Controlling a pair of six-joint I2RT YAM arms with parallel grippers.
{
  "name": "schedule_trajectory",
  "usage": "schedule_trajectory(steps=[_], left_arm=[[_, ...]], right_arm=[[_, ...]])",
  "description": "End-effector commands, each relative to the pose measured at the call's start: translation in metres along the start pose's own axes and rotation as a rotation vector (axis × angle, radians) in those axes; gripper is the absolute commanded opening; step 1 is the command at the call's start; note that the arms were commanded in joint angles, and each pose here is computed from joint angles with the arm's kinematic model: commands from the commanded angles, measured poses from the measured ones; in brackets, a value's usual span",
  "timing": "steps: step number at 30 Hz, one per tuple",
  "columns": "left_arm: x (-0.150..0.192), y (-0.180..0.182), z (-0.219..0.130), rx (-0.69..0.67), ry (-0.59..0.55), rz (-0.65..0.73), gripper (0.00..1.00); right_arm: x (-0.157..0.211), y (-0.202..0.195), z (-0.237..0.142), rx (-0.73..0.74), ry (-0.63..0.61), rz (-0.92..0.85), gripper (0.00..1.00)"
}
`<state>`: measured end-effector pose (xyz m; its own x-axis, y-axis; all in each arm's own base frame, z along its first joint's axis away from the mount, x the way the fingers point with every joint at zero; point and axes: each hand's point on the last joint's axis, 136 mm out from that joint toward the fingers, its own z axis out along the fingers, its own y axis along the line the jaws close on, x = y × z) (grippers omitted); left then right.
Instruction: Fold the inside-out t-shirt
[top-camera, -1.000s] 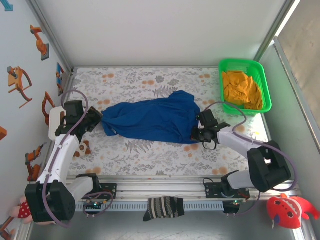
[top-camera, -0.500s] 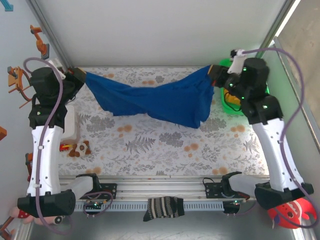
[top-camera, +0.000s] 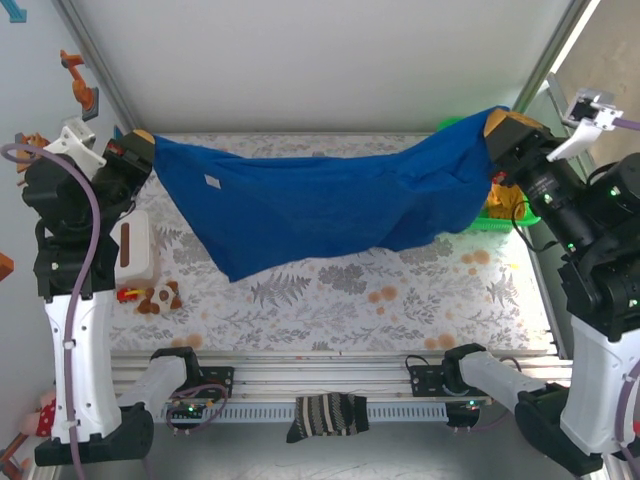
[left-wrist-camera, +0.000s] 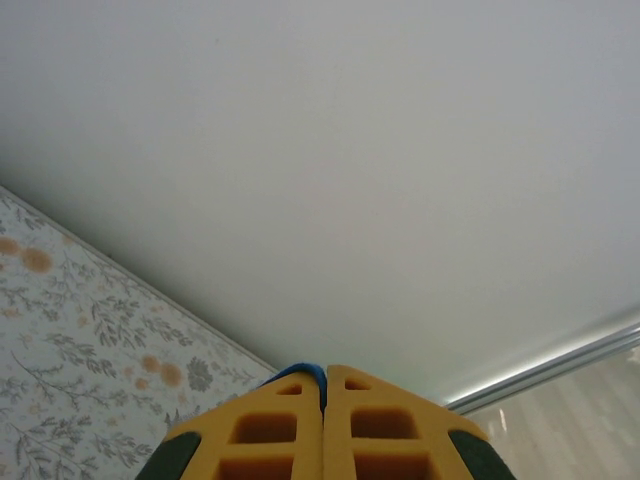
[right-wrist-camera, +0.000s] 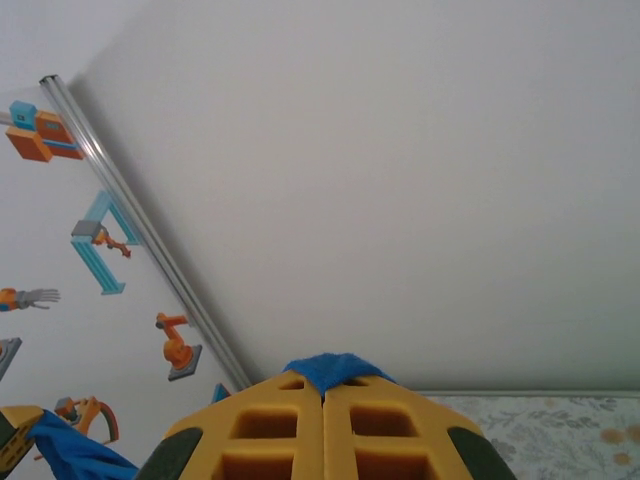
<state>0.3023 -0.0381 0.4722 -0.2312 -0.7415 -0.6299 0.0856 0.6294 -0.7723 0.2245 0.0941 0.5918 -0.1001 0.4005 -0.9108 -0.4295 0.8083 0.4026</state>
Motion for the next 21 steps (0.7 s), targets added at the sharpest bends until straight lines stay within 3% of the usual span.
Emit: schedule_trajectory(steps=[1, 6, 11, 15, 21], left_arm=[[0.023, 0.037, 0.032, -0.083, 0.083, -0.046, 0.0], [0.04, 0.08, 0.082, -0.169, 0.146, -0.046, 0.0], [0.023, 0.093, 0.144, -0.213, 0.153, -0.026, 0.0], [-0.021, 0.055, 0.163, -0.166, 0.089, -0.002, 0.0], [-0.084, -0.034, 0.127, -0.002, -0.055, 0.03, 0.0]], right_arm=[[0.048, -0.031, 0.057, 0.051, 0.155, 0.021, 0.0], [0.087, -0.062, 0.123, 0.08, 0.246, 0.025, 0.0], [0.1, -0.082, 0.21, -0.012, 0.261, 0.126, 0.0], [0.064, -0.068, 0.251, -0.122, 0.209, 0.203, 0.0], [-0.033, -0.036, 0.232, -0.243, -0.016, 0.253, 0.0]])
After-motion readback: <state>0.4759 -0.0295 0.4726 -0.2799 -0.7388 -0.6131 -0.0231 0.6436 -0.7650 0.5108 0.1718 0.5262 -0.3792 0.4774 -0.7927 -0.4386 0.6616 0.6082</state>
